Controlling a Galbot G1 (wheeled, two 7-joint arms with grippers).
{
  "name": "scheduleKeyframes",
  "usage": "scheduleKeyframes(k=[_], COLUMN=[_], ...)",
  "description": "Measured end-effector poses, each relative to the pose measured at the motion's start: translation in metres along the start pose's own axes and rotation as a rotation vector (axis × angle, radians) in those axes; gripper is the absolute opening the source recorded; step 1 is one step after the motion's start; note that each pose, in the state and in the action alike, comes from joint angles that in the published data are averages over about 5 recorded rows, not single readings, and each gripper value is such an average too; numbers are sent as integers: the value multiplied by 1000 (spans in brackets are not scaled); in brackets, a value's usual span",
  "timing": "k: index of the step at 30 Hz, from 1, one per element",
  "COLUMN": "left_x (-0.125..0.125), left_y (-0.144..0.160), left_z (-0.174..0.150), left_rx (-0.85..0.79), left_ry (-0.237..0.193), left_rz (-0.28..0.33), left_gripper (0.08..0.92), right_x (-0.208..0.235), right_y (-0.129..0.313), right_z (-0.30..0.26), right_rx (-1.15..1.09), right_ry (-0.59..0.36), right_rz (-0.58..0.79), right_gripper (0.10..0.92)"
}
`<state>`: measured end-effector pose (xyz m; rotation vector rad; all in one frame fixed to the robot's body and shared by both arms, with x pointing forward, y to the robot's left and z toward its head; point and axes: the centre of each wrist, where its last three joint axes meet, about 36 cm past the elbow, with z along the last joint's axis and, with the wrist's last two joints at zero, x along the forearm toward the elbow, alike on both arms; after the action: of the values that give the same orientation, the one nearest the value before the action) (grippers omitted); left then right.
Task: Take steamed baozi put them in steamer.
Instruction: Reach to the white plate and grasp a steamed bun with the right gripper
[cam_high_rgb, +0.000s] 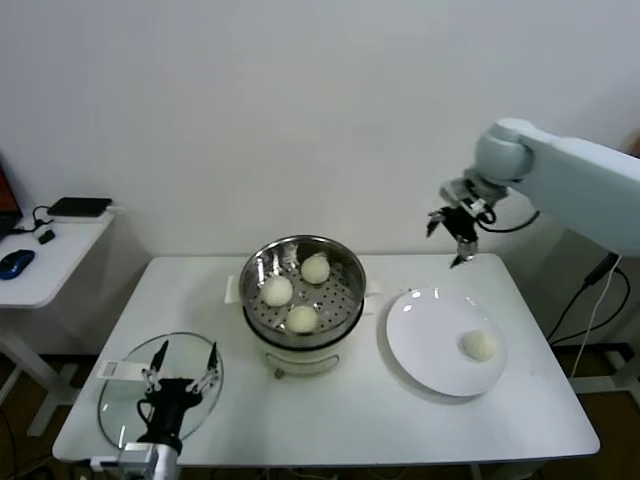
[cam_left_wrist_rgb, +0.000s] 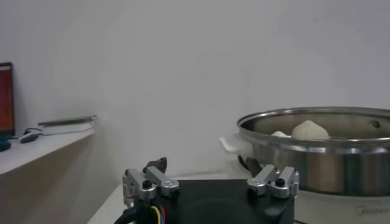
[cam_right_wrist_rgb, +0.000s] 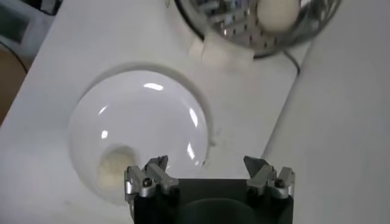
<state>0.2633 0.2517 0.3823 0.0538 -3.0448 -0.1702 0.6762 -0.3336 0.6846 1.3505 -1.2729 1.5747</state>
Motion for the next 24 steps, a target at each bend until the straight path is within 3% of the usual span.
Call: scheduleKeyframes(k=[10, 24], left_x=[-2, 1], left_y=[-4, -2], left_z=[3, 6], left_rx=[-2, -10], left_ry=[5, 16], left_rz=[10, 5], left_gripper=[823, 823], right_x=[-54, -134], right_y=[74, 123], right_z=[69, 87], right_rx=[-233, -338], right_ry=[27, 35], right_rz=[-44, -109], right_gripper=[823, 823])
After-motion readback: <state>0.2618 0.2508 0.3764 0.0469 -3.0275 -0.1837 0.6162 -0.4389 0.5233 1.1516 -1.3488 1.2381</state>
